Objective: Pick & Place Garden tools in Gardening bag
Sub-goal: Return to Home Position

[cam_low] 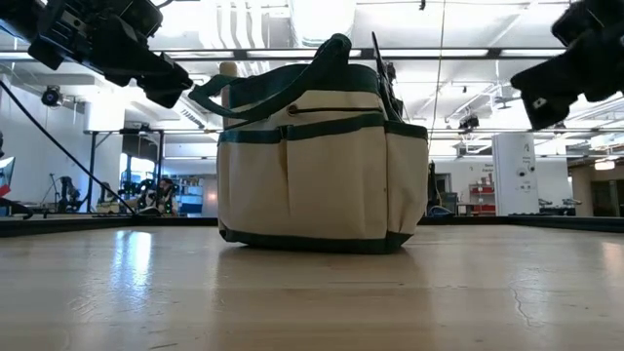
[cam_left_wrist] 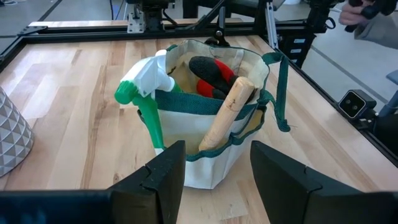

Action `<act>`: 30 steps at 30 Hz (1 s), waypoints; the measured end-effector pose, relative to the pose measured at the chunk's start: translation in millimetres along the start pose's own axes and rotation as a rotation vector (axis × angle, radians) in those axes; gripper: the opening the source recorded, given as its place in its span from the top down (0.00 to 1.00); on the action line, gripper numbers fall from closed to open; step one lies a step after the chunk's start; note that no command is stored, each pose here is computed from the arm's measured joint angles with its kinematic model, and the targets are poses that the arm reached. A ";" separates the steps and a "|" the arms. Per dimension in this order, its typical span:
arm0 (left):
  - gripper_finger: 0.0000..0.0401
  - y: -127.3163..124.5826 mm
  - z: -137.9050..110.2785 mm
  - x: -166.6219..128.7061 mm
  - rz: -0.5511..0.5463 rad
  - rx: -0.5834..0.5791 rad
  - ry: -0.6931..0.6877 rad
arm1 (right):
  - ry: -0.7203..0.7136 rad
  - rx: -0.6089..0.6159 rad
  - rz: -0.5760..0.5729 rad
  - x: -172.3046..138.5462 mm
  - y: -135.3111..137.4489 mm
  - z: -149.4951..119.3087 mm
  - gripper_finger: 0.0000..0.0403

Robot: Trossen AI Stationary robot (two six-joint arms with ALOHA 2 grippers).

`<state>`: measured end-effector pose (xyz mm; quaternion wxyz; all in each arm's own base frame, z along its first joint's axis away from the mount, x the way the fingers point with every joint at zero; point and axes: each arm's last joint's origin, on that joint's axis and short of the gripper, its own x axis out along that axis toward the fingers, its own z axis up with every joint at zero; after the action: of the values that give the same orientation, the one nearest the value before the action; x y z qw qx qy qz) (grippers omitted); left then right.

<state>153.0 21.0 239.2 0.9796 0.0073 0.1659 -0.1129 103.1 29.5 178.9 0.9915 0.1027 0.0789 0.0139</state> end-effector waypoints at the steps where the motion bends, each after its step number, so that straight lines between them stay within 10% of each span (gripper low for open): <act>1: 0.54 0.0 0.0 0.0 0.000 0.000 0.000 | -0.021 0.002 0.005 -2.4 -1.7 -3.5 0.98; 10: 0.54 -0.1 -0.1 0.0 0.000 0.000 0.001 | -0.057 -0.197 -0.083 -15.9 -8.6 3.4 0.98; 19: 0.54 -0.2 -5.7 1.3 -0.003 -0.009 0.020 | -0.066 0.027 -0.392 -23.6 -19.0 9.2 0.98; 30: 0.54 -0.2 -6.0 1.3 -0.003 -0.009 0.021 | -0.068 0.032 -0.408 -23.5 -19.4 9.1 0.98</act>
<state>152.3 20.8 233.1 0.9777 0.0036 0.1767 -0.1135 81.6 7.6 187.3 0.9740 0.1008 0.0648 -0.1921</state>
